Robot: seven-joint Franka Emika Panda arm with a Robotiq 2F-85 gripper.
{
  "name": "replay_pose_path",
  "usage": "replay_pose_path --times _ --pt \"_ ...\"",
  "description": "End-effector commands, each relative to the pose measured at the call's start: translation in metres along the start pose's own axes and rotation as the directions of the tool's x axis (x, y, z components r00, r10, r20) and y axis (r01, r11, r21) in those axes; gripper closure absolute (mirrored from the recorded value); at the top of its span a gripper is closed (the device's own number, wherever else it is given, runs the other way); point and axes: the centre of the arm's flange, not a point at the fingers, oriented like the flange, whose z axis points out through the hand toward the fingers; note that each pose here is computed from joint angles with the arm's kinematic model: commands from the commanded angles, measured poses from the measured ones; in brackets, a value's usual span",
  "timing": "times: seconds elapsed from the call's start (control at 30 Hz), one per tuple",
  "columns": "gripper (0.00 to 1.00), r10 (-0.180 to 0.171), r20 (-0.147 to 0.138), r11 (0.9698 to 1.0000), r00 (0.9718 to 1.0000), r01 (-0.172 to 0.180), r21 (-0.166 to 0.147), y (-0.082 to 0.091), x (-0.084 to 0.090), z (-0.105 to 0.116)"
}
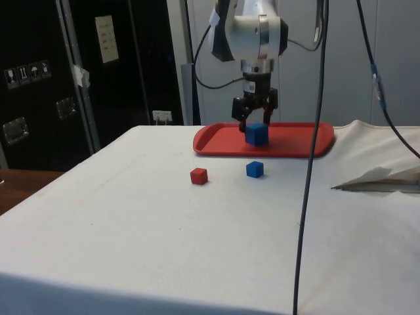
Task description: Pick up the largest block and place it onto the tray.
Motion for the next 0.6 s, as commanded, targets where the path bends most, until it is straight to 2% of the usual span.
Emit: replay_pose_path --times 0.0,0.1,0.13,0.17,0.33,0.37,0.4,0.57 --pt "0.0 0.002 0.003 1.0 1.0 -0.002 0.001 0.001 0.001 -0.009" --pt "0.0 0.002 -0.002 1.0 1.0 -0.002 0.004 0.002 0.003 -0.015" --pt "0.0 0.001 -0.013 1.0 0.9999 -0.001 0.008 0.001 0.003 -0.01" --pt "0.0 0.002 -0.007 1.0 1.0 -0.002 0.006 0.003 0.004 -0.021" --pt "0.0 0.002 -0.019 0.9999 0.9998 -0.002 0.014 0.004 0.009 -0.034" --pt "0.0 -0.001 -0.028 0.9998 0.9996 0.002 0.021 0.002 0.009 -0.027" --pt "0.0 0.002 -0.019 0.9999 0.9998 -0.002 0.014 0.004 0.009 -0.034" --pt "0.0 -0.003 -0.03 0.9999 0.9995 0.003 0.017 0.003 0.015 -0.048"
